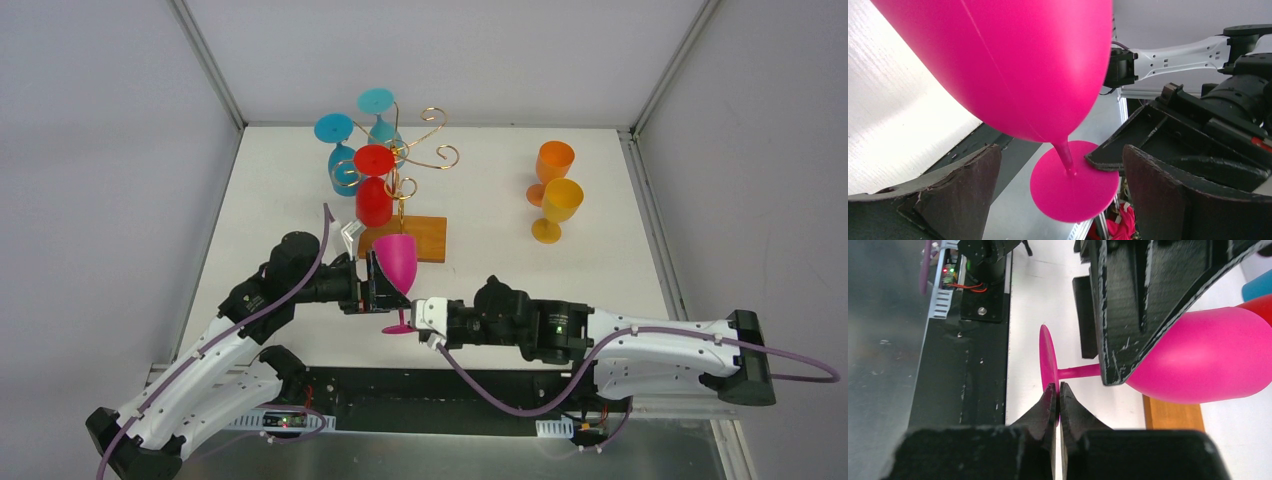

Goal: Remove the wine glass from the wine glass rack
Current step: Place the wine glass at the center of the board.

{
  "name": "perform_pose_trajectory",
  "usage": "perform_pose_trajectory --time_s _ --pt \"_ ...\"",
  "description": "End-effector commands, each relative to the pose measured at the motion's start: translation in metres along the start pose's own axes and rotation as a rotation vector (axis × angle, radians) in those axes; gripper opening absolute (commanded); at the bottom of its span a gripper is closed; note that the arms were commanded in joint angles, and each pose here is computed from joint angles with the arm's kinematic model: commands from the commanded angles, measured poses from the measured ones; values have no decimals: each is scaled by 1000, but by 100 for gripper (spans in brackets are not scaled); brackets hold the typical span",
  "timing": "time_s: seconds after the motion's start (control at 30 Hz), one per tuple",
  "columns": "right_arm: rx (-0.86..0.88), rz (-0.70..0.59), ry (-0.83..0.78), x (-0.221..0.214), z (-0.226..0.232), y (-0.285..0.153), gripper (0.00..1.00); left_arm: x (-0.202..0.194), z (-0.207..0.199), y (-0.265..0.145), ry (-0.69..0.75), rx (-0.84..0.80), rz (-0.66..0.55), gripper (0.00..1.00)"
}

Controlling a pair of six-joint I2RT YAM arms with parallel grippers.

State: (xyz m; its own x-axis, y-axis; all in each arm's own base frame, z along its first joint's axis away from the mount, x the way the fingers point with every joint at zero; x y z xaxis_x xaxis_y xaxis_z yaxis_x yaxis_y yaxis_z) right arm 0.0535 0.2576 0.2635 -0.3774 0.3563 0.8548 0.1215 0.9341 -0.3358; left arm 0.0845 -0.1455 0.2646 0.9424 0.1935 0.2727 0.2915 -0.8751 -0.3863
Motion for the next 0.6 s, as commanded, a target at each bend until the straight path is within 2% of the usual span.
perform_pose_trajectory --time_s 0.0,0.13,0.37,0.57 --pt "-152 -124 -53 35 -21 1 0 1 -1 1 18 -22 -35 91" --pt "-163 -141 -52 39 -22 4 0 1 2 2 16 -14 -34 86" --pt "-149 -141 -45 40 -19 7 0 1 5 3 15 -3 -48 64" --pt "-114 -159 -24 43 -14 7 0 2 4 2 20 -2 -67 53"
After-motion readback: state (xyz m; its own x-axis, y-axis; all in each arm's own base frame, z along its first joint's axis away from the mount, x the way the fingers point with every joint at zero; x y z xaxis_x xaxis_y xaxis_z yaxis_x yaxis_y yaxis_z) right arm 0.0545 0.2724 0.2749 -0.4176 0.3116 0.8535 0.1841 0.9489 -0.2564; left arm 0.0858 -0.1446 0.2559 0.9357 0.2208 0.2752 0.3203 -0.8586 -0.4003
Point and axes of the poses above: each gripper's point midway between its finger pads, its own y axis out along the fingers, its own z axis along the line the jaws close on, x = y × z, the point moved 10 cm from there along -y, back along the fingers, and after that the axes turned 6 degrees about -y, right-handed, at the moved point
